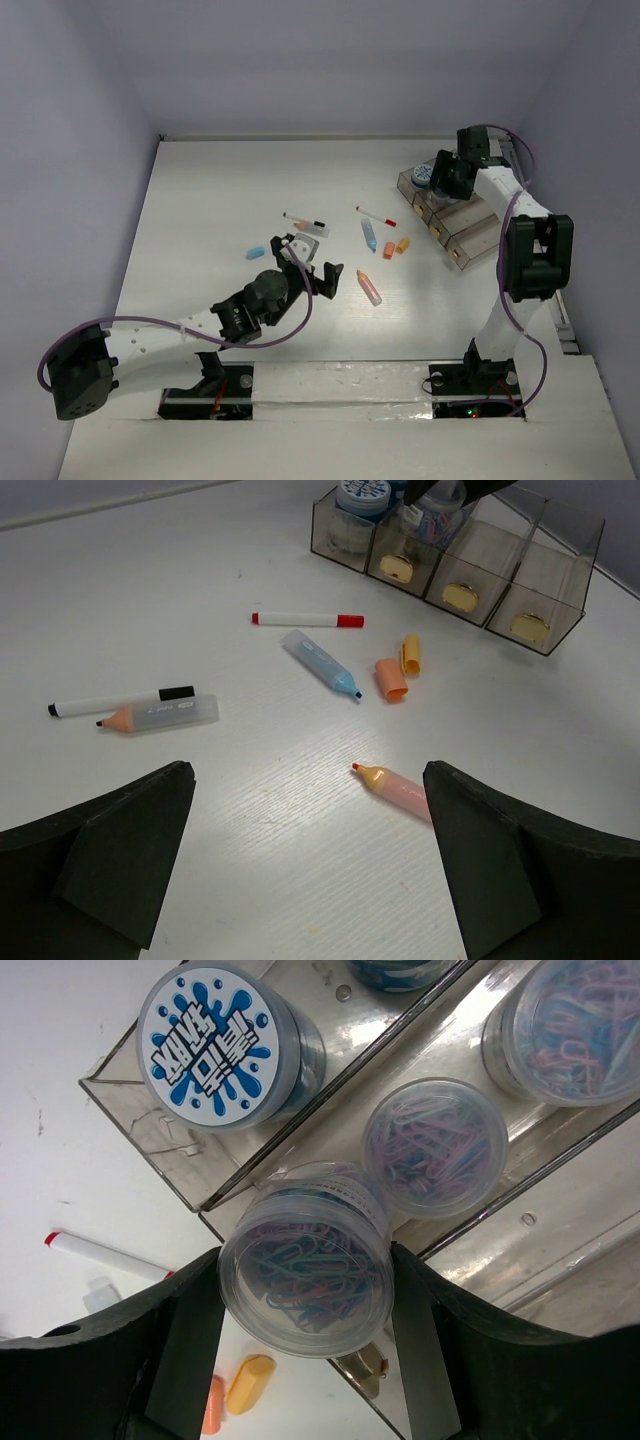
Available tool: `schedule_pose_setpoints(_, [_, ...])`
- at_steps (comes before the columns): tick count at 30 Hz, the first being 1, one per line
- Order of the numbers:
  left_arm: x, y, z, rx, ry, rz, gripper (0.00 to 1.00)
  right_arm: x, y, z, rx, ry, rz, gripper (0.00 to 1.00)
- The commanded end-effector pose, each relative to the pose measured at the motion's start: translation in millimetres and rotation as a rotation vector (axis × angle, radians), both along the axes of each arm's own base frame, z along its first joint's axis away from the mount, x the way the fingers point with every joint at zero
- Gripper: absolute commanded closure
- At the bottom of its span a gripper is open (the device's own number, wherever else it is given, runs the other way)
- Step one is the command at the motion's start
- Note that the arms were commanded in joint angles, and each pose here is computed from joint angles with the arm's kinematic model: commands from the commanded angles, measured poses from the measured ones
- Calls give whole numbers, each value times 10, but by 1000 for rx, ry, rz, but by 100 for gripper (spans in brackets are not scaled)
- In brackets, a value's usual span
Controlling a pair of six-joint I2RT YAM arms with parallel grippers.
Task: Sort the stationery into containers
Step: Place the stationery in the storage box.
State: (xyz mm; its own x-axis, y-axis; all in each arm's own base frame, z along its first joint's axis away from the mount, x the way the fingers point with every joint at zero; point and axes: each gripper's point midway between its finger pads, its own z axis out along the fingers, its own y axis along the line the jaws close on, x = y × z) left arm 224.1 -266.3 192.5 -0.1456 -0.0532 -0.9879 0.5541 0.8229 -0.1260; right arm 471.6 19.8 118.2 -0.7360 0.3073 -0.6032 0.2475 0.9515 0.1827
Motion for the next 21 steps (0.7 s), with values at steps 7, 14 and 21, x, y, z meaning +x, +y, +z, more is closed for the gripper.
schedule_pose_setpoints(7, [21, -40, 266, -63, -42, -3, 1, 110, 5, 165, 19, -56, 7, 57])
schedule_pose_setpoints(14, [25, -41, 272, -60, -43, -2, 1, 114, -9, 182, 5, -42, 15, 27])
schedule_pose_setpoints(21, [22, -30, 278, -61, -43, 0, 1, 131, -35, 424, -15, -77, 22, 12])
